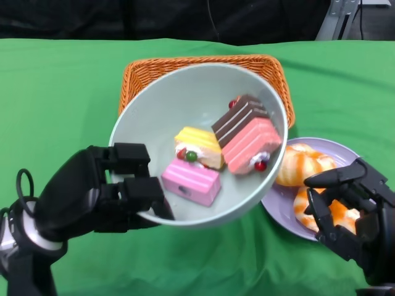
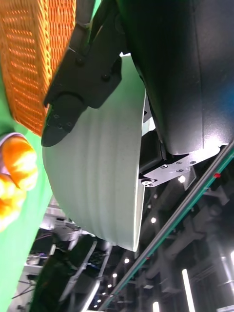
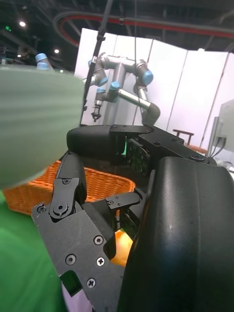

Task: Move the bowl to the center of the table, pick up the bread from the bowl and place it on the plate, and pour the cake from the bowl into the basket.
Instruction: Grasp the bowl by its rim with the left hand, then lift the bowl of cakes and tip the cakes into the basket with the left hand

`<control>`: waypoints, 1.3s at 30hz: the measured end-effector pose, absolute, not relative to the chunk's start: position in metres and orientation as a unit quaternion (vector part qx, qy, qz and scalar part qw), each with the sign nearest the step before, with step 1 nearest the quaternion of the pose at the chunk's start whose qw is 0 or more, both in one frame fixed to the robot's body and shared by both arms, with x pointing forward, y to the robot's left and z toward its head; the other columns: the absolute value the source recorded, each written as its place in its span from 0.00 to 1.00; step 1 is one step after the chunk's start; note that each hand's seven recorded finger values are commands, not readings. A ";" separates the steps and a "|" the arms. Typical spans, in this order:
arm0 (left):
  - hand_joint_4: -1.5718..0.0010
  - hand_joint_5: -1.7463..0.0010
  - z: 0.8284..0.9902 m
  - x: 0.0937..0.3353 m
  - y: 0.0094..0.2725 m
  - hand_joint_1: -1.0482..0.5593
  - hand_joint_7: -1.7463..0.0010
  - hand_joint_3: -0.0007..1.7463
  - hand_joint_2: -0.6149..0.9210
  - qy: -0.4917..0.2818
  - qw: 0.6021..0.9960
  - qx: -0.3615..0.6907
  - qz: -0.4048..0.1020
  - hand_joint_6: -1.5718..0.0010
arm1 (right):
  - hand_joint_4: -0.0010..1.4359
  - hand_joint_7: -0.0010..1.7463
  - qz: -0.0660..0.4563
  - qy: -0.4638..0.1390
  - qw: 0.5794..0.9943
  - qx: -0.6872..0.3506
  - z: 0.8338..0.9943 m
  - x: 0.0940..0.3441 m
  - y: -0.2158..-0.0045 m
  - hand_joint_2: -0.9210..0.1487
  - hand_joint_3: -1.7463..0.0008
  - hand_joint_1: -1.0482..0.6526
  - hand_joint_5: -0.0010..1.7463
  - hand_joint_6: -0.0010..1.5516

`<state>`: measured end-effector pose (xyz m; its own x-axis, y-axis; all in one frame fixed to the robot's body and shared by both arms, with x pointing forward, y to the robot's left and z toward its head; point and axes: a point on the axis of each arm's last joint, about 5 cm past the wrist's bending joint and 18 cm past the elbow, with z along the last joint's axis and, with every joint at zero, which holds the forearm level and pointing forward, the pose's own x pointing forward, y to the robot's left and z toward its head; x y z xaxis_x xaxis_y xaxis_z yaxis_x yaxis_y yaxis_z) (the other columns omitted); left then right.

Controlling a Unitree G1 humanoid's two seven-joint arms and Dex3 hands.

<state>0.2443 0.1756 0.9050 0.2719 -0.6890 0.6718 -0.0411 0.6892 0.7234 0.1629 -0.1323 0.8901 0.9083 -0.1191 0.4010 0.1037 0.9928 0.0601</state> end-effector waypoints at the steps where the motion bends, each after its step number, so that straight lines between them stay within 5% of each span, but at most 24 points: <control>1: 0.45 0.20 0.906 0.245 0.174 0.63 0.30 0.59 0.69 -0.561 0.728 0.326 -0.222 0.48 | 0.54 0.67 -0.054 -0.204 0.977 0.019 0.889 0.163 -0.132 0.33 0.49 0.52 0.86 0.46; 7: 0.46 0.17 0.913 0.257 0.160 0.63 0.31 0.62 0.68 -0.567 0.727 0.325 -0.211 0.47 | 0.48 0.69 -0.015 -0.195 0.981 0.017 0.883 0.160 -0.127 0.24 0.65 0.50 0.88 0.43; 12: 0.51 0.09 0.920 0.269 0.148 0.61 0.36 0.52 0.75 -0.570 0.727 0.326 -0.198 0.45 | 0.49 0.68 0.007 -0.177 0.984 0.027 0.875 0.156 -0.119 0.20 0.69 0.52 0.88 0.45; 18: 0.54 0.08 0.925 0.282 0.135 0.64 0.30 0.61 0.72 -0.547 0.748 0.322 -0.194 0.49 | 0.50 0.68 0.018 -0.170 0.985 0.028 0.869 0.154 -0.116 0.21 0.71 0.51 0.89 0.45; 28: 0.56 0.05 0.933 0.296 0.111 0.64 0.20 0.52 0.81 -0.487 0.794 0.299 -0.210 0.53 | 0.50 0.70 0.032 -0.163 0.986 0.009 0.858 0.152 -0.111 0.28 0.62 0.49 0.89 0.45; 39: 0.58 0.00 0.943 0.306 0.092 0.65 0.17 0.57 0.81 -0.428 0.846 0.241 -0.209 0.55 | 0.51 0.72 0.045 -0.157 0.987 0.011 0.852 0.152 -0.107 0.38 0.51 0.49 0.89 0.44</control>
